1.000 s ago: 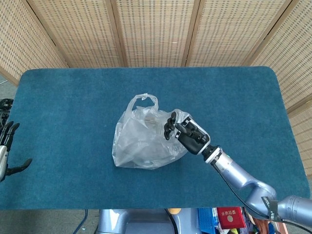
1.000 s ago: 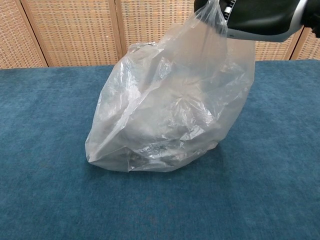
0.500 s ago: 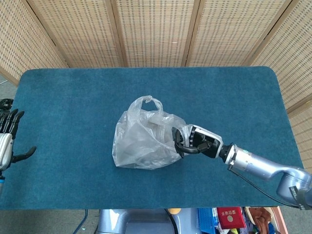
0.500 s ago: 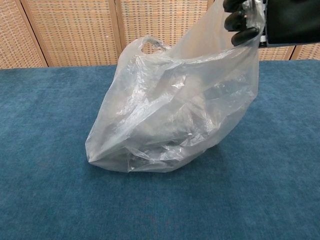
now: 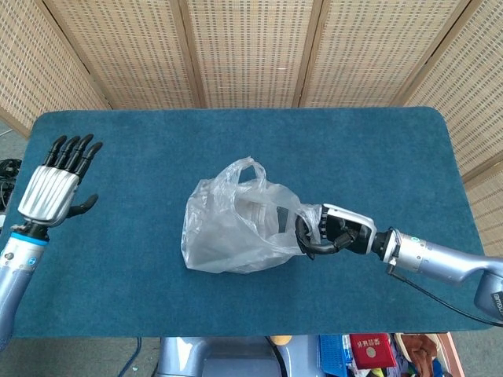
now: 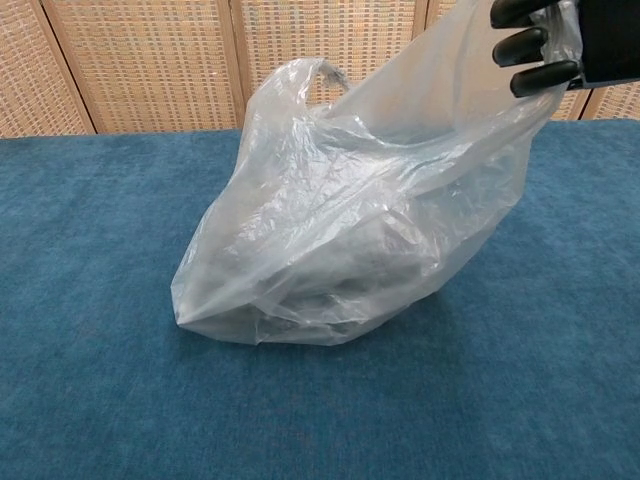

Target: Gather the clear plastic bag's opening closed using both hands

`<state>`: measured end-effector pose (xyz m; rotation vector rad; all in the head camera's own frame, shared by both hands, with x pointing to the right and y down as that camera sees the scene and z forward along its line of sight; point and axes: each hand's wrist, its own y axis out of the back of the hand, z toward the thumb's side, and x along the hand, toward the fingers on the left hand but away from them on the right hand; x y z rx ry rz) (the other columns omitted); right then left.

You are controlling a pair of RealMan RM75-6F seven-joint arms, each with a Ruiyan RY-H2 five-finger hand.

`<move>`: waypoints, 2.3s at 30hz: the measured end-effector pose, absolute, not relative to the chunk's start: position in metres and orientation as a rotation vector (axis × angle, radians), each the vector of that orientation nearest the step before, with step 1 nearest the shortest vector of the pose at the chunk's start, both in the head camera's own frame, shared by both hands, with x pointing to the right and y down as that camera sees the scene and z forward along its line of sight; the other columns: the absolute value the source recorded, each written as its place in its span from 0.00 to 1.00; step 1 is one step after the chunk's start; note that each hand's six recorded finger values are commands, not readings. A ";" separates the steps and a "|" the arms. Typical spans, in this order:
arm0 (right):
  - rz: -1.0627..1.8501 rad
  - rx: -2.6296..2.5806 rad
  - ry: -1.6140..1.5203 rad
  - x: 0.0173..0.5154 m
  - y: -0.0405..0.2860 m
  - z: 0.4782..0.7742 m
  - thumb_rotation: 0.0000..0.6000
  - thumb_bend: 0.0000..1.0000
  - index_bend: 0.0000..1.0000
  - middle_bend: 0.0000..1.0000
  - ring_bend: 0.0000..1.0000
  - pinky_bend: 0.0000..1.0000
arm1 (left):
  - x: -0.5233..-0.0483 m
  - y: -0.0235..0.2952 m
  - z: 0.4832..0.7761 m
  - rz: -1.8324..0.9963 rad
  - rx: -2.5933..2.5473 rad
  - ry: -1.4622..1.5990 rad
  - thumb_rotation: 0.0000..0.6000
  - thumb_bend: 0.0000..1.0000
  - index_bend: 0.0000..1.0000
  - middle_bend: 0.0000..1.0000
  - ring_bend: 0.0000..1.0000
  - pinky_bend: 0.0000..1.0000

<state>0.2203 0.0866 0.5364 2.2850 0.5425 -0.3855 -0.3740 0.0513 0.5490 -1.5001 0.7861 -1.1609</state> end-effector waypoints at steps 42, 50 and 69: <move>-0.453 2.322 0.464 0.232 0.074 0.549 1.00 0.35 0.53 0.65 0.55 0.59 | -0.130 -0.008 0.620 -0.642 -1.446 0.414 1.00 0.35 0.00 0.00 0.00 0.06; -0.442 2.316 0.459 0.231 0.075 0.551 1.00 0.35 0.53 0.65 0.55 0.59 | -0.157 -0.018 0.619 -0.687 -1.413 0.408 1.00 0.35 0.00 0.00 0.00 0.07; -0.456 2.307 0.449 0.236 0.080 0.551 1.00 0.35 0.53 0.65 0.55 0.59 | -0.113 0.020 0.656 -0.702 -1.572 0.408 1.00 0.44 0.22 0.00 0.00 0.09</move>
